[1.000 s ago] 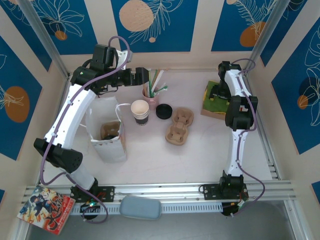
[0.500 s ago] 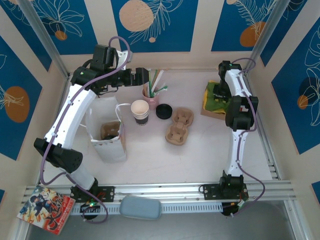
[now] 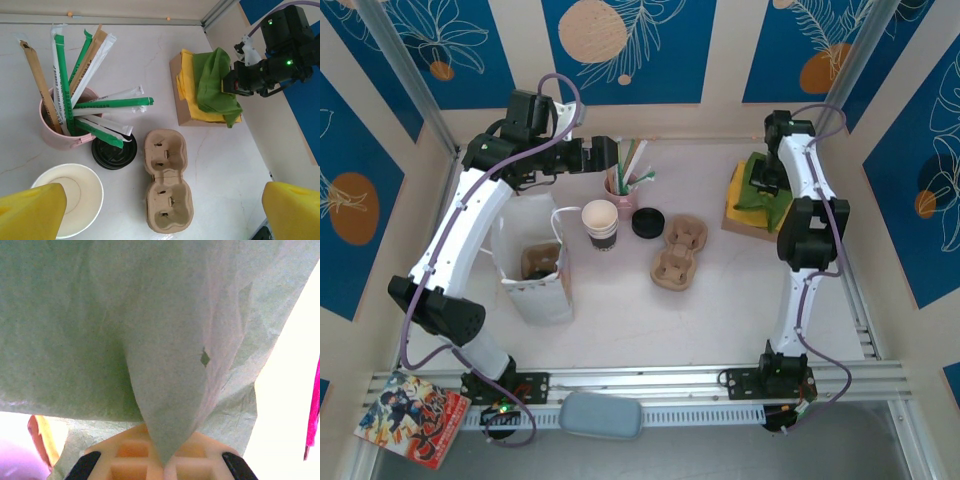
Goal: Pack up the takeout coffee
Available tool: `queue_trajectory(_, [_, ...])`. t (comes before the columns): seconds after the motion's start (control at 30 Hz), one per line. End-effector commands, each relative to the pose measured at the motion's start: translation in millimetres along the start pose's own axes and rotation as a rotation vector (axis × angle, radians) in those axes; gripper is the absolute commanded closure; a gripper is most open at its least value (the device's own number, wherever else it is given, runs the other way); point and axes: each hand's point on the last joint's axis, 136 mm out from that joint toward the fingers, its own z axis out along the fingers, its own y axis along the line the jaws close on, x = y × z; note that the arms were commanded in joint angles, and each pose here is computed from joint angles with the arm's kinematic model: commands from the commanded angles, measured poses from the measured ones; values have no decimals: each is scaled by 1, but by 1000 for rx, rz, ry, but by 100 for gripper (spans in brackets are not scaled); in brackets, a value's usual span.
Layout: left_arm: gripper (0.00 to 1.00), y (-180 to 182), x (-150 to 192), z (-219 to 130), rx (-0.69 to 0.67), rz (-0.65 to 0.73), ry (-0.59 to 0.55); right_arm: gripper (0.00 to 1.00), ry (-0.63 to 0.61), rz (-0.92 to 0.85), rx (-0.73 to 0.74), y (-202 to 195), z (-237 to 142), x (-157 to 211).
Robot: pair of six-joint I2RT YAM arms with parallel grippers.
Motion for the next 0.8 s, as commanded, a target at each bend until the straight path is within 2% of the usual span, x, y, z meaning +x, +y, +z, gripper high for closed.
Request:
queue_trajectory(0.0, [0, -1, 2, -8, -9, 19, -8, 100, -26, 12, -79, 13, -32, 11])
queue_trajectory(0.4, [0, 6, 0, -30, -84, 15, -71, 100, -139, 14, -397, 74, -117, 44])
queue_trajectory(0.77, [0, 23, -1, -59, -213, 12, -144, 100, -251, -131, -701, 157, -204, 88])
